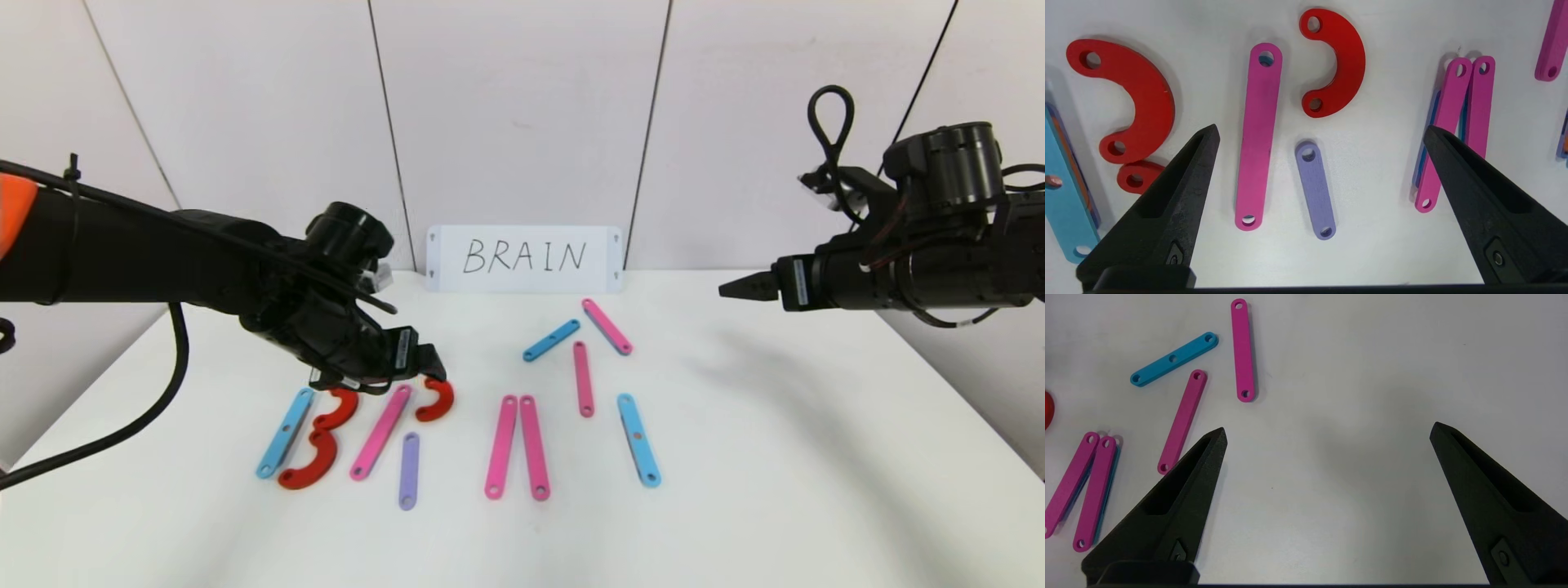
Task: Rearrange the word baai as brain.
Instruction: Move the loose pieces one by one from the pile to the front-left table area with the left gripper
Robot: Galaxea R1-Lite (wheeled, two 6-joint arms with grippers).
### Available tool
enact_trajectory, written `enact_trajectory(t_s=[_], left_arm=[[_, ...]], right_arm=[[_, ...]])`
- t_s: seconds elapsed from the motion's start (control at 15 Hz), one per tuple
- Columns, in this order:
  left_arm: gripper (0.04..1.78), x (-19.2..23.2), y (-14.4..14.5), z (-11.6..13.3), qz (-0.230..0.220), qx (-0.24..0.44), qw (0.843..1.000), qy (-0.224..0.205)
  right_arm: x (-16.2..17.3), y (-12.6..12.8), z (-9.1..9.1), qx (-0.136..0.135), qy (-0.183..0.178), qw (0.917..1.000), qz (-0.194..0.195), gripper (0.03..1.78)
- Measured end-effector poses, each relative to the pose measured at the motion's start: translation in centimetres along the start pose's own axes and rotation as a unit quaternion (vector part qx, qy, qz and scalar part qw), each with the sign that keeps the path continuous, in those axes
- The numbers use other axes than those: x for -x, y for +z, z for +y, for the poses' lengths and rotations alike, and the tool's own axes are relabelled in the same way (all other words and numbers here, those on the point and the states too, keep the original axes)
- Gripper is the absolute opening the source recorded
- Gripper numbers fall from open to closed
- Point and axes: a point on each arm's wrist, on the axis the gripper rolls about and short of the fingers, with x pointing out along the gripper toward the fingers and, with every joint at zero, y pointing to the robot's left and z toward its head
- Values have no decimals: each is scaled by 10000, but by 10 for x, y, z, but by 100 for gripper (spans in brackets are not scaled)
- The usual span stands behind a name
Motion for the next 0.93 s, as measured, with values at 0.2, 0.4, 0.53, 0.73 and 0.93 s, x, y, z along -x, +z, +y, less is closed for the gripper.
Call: enact_trajectory(t_s=[0.2, 0.4, 0.53, 0.73, 0.93], left_arm=[[174, -5, 2, 14, 89, 57, 9999, 17], [174, -11, -7, 19, 294, 94, 9995, 96], [174, -14, -13, 22, 423, 111, 9989, 139], [174, -18, -18, 22, 545, 104, 9984, 142], [174, -21, -21, 17, 606, 65, 9981, 102]], right_arm=[[-1, 0, 0, -1, 2, 10000, 3, 174], [-1, 0, 0, -6, -1, 10000, 7, 174], [-1, 0, 0, -4, 0, 10000, 14, 174], [-2, 0, 0, -5, -2, 10000, 19, 174], [-2, -1, 0, -6, -2, 10000, 21, 174]])
